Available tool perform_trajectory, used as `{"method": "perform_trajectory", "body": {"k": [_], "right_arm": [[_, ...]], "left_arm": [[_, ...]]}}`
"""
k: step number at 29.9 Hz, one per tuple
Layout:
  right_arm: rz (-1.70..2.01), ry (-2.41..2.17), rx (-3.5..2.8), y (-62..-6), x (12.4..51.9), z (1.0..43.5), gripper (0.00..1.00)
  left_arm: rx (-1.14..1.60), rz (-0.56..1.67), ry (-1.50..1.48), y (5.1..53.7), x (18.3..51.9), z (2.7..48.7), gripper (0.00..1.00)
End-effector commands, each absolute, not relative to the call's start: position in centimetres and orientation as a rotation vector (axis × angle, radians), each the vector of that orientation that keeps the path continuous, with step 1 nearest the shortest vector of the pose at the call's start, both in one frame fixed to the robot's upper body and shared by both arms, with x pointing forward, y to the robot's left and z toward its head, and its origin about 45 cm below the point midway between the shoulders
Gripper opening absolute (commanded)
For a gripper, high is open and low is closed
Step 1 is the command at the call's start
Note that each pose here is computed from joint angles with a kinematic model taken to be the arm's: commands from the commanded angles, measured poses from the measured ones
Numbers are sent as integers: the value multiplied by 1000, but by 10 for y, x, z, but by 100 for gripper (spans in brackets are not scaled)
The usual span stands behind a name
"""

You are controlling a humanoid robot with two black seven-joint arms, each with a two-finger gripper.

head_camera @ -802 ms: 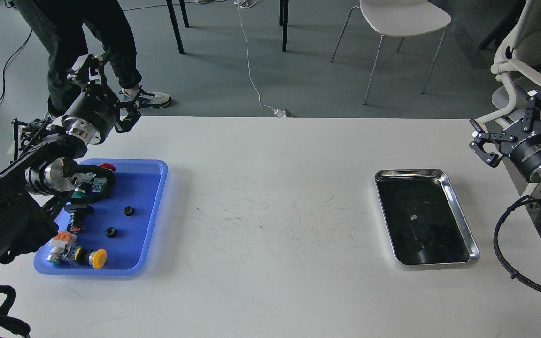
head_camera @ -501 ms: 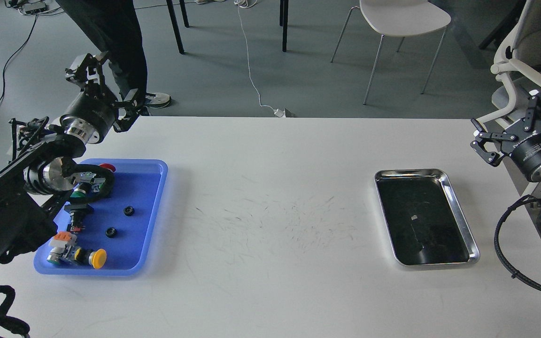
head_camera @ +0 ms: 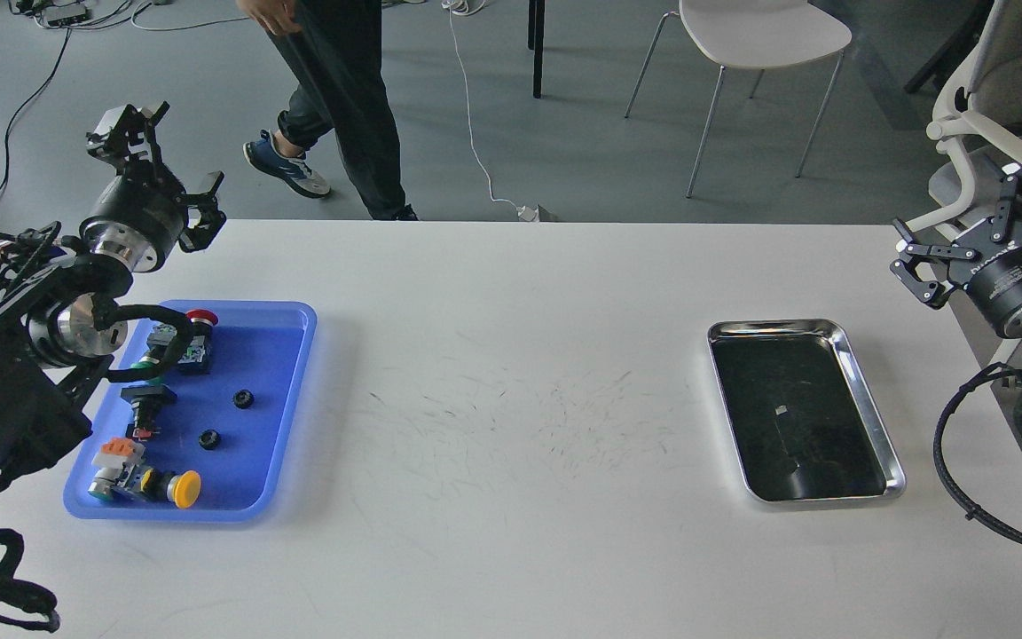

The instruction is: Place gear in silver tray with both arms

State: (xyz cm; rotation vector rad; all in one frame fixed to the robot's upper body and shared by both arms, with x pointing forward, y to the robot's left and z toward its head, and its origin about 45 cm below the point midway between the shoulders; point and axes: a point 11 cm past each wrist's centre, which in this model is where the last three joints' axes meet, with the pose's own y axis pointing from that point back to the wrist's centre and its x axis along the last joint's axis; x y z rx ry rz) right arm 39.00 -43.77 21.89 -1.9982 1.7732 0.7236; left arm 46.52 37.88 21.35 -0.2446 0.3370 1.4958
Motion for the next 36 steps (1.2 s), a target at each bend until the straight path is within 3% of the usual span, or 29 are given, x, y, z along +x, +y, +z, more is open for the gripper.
{"method": "perform_trajectory", "body": {"k": [1, 10, 19, 25, 36], "right_arm": [[720, 1773, -2012, -436, 393, 222, 99], [703, 1790, -1996, -443, 391, 225, 99], [706, 1771, -2009, -437, 391, 224, 99], [704, 1740, -2042, -430, 393, 229, 99], [686, 1752, -2061, -430, 393, 230, 99]], "left_arm": [[-234, 1482, 342, 377, 465, 214, 98], [-185, 1467, 263, 380, 470, 229, 98], [118, 1323, -17, 415, 456, 263, 98], [356, 1205, -201, 438, 427, 293, 98], [729, 874, -463, 420, 368, 307, 98]]}}
